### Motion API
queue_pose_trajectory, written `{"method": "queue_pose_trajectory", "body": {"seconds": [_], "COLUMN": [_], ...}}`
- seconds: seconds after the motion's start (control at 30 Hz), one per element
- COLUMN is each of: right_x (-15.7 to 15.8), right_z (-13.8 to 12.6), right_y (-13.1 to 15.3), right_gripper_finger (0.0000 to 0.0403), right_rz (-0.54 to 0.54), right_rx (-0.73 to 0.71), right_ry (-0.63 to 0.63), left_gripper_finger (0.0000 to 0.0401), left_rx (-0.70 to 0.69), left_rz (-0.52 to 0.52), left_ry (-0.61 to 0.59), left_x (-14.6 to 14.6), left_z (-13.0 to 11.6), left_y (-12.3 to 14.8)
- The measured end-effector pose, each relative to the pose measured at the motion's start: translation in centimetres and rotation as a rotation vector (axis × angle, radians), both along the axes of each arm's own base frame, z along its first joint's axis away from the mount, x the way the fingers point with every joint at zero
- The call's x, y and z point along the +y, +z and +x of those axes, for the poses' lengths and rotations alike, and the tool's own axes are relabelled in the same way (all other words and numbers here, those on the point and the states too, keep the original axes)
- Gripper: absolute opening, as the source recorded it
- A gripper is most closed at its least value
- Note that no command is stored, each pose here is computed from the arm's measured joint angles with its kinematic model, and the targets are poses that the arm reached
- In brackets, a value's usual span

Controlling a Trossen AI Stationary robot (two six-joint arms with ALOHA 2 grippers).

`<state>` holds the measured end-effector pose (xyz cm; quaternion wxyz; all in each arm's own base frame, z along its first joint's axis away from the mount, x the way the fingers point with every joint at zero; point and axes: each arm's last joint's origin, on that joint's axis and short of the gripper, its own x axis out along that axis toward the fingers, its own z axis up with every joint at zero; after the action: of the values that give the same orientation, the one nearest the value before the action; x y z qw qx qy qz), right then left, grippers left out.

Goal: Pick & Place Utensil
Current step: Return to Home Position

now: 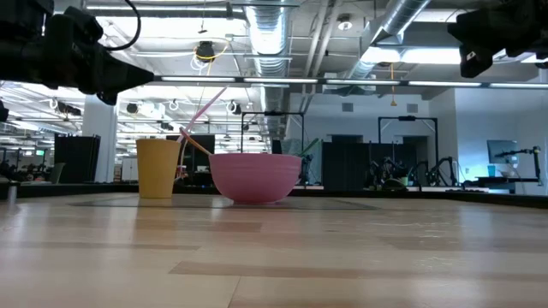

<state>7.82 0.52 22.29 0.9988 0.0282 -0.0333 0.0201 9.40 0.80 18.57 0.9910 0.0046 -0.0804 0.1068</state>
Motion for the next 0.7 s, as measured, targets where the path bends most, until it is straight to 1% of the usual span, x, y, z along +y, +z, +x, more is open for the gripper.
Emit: {"method": "queue_pose_trajectory", "body": {"seconds": [0.1, 0.23, 0.47, 0.7], "right_x": [0.0, 0.1, 0.1, 0.1], "right_z": [0.1, 0.7, 1.2, 1.8], "right_y": [-0.1, -1.4, -2.9, -4.5], "right_gripper_finger": [0.0077, 0.0077, 0.0077, 0.0077], "right_rz": [-0.011, -0.057, -0.06, -0.065], "right_rx": [-0.006, -0.008, 0.012, -0.031], "right_ry": [-0.001, -0.004, -0.004, -0.003], "left_gripper_finger": [0.0011, 0.0007, 0.0012, 0.0013], "left_rx": [-0.015, -0.023, -0.023, -0.023], "left_rz": [0.002, 0.003, -0.002, -0.003], "left_ry": [0.0, 0.0, 0.0, 0.0], "left_x": [0.0, 0.0, 0.0, 0.0], "left_z": [0.1, 0.1, 0.1, 0.1], "left_y": [-0.4, -0.3, -0.3, -0.3]}}
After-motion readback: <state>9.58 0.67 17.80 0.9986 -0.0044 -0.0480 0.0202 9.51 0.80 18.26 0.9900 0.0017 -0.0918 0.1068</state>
